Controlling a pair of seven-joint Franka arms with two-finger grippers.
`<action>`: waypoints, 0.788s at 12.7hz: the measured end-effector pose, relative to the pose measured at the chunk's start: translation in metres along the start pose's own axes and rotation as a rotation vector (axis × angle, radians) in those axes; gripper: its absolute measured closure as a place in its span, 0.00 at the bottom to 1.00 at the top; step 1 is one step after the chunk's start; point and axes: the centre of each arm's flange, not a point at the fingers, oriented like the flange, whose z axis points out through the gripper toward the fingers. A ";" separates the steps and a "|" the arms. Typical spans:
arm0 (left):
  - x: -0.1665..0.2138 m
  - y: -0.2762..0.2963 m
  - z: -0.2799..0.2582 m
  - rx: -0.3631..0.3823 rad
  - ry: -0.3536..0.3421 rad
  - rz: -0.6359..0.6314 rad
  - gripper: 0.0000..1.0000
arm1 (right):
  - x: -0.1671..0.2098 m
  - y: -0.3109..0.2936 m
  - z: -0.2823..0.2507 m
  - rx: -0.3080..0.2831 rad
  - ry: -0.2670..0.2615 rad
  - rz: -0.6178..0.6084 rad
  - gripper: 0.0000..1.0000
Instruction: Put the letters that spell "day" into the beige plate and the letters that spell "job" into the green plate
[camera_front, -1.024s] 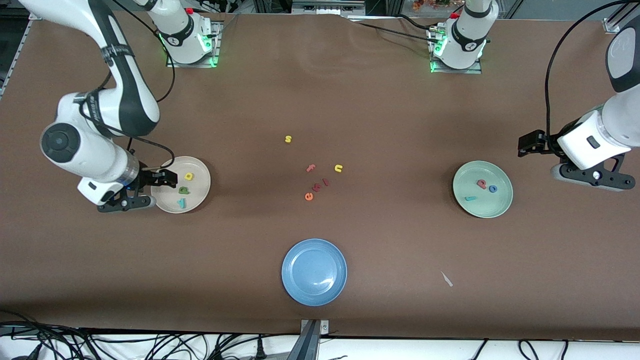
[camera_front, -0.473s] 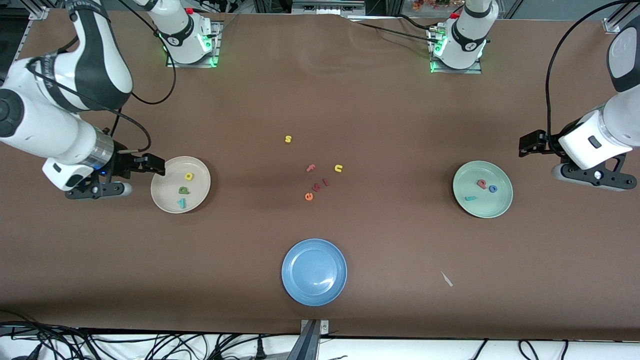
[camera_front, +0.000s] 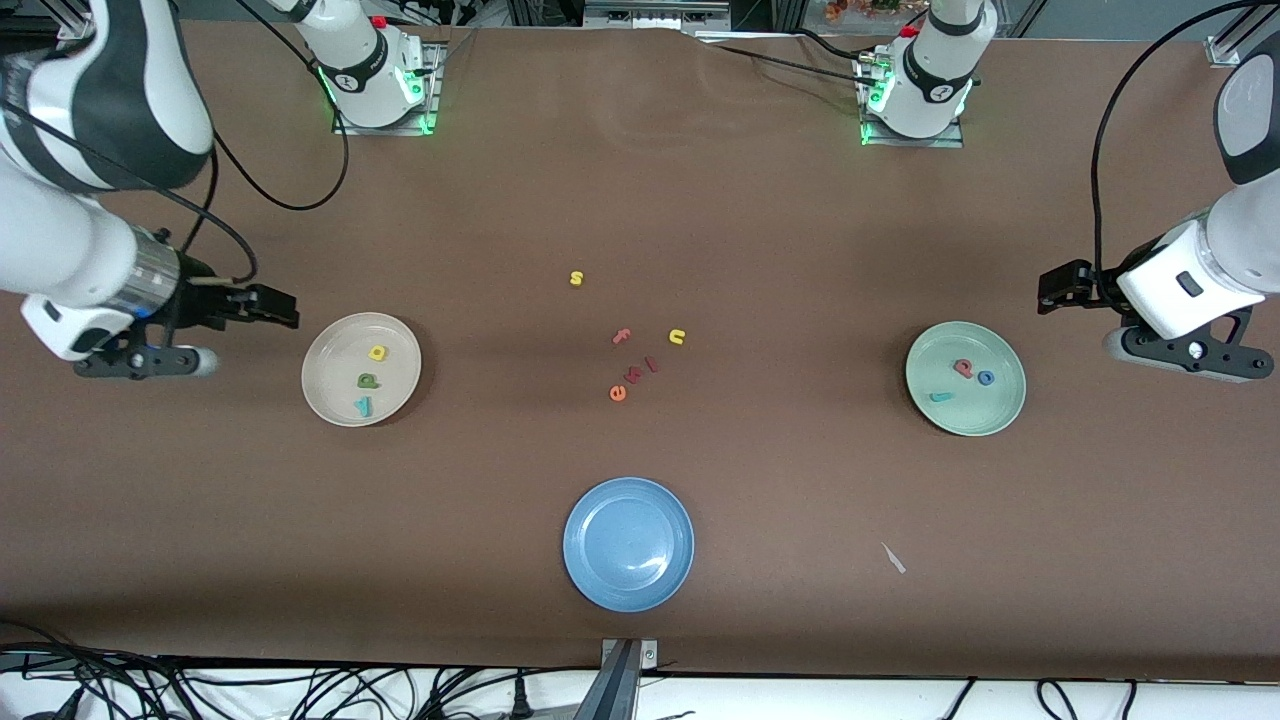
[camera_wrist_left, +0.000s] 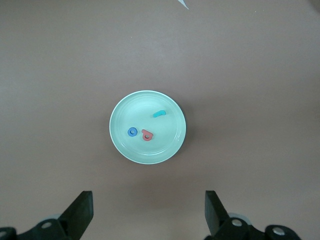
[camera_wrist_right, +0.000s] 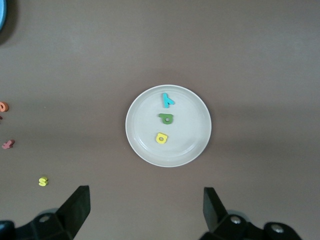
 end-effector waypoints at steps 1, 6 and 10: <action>0.000 -0.001 0.000 0.000 0.000 -0.002 0.02 | -0.006 0.001 -0.010 0.001 0.009 0.002 0.00; 0.000 -0.003 0.001 -0.001 -0.001 -0.004 0.03 | -0.014 0.001 -0.012 -0.001 -0.011 0.003 0.00; 0.000 -0.003 0.002 -0.002 -0.003 -0.004 0.03 | -0.018 0.001 -0.011 -0.003 -0.037 0.002 0.00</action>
